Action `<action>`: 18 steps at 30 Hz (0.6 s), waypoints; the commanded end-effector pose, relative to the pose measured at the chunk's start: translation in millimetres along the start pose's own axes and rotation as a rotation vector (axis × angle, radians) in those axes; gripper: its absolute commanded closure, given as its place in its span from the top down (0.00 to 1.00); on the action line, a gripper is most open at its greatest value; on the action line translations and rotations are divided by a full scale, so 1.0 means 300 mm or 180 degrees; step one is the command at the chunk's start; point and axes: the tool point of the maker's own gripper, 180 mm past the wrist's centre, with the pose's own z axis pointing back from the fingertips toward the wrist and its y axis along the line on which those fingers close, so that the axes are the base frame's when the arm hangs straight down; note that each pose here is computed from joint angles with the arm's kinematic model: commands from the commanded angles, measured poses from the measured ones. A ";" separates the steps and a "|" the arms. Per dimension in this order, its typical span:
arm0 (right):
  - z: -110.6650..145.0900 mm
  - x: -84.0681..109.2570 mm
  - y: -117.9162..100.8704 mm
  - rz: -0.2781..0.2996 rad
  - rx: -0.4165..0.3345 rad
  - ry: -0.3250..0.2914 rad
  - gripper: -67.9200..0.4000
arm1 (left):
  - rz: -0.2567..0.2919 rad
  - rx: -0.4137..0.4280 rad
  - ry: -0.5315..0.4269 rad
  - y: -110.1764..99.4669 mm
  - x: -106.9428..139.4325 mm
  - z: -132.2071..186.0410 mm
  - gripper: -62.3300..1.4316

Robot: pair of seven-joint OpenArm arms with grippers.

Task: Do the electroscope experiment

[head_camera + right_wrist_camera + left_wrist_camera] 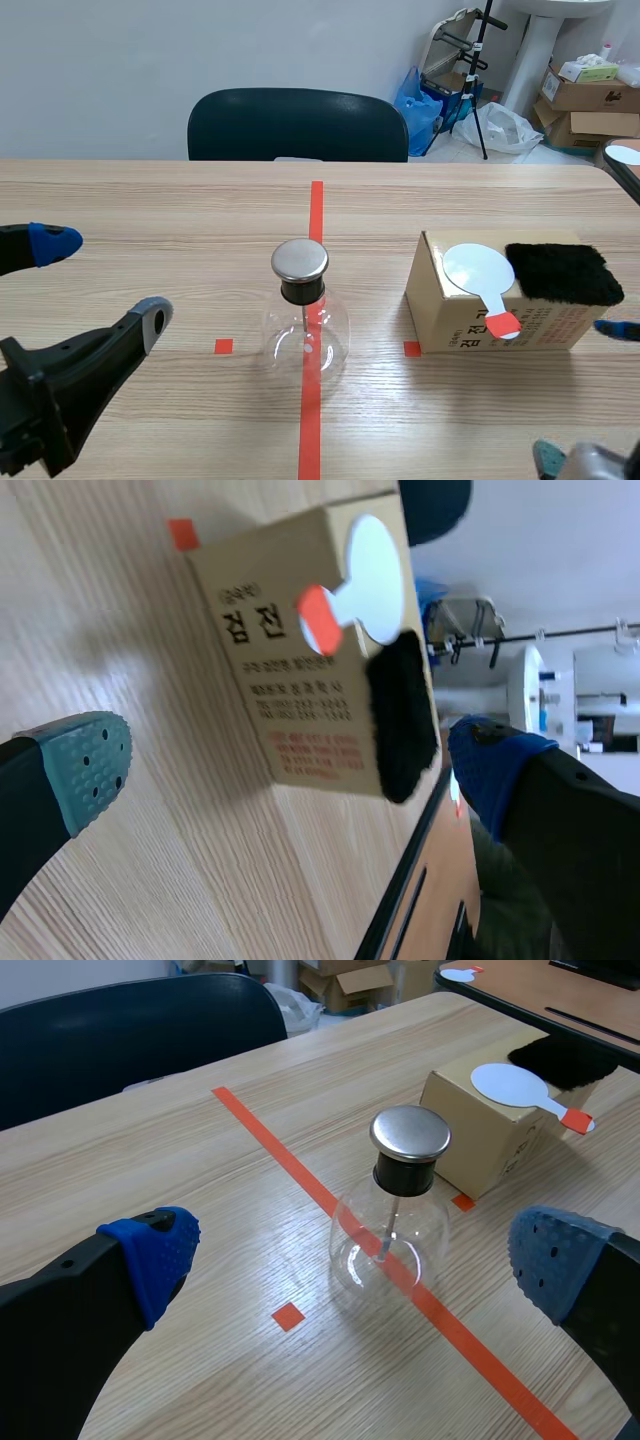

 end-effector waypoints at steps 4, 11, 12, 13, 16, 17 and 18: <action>-0.046 -0.027 0.003 0.0204 -0.0078 0.0000 1.00 | 0.0002 0.0006 -0.0125 -0.005 0.037 -0.006 1.00; -0.104 -0.033 -0.016 0.0582 -0.0442 -0.0037 1.00 | 0.0001 0.0006 -0.0126 -0.005 0.037 -0.006 1.00; -0.114 -0.038 -0.019 0.0620 -0.0481 -0.0019 1.00 | 0.0001 0.0006 -0.0125 -0.005 0.037 -0.006 1.00; -0.123 -0.043 -0.021 0.0654 -0.0513 0.0001 1.00 | 0.0001 0.0006 -0.0125 -0.005 0.037 -0.006 1.00; -0.151 -0.062 -0.029 0.0739 -0.0598 0.0091 1.00 | 0.0001 0.0006 -0.0126 -0.005 0.037 -0.006 1.00; -0.160 -0.068 -0.035 0.0747 -0.0633 0.0118 1.00 | 0.0001 0.0006 -0.0126 -0.005 0.037 -0.006 1.00; -0.169 -0.073 -0.040 0.0764 -0.0662 0.0146 1.00 | 0.0000 0.0005 -0.0125 -0.005 0.037 -0.006 1.00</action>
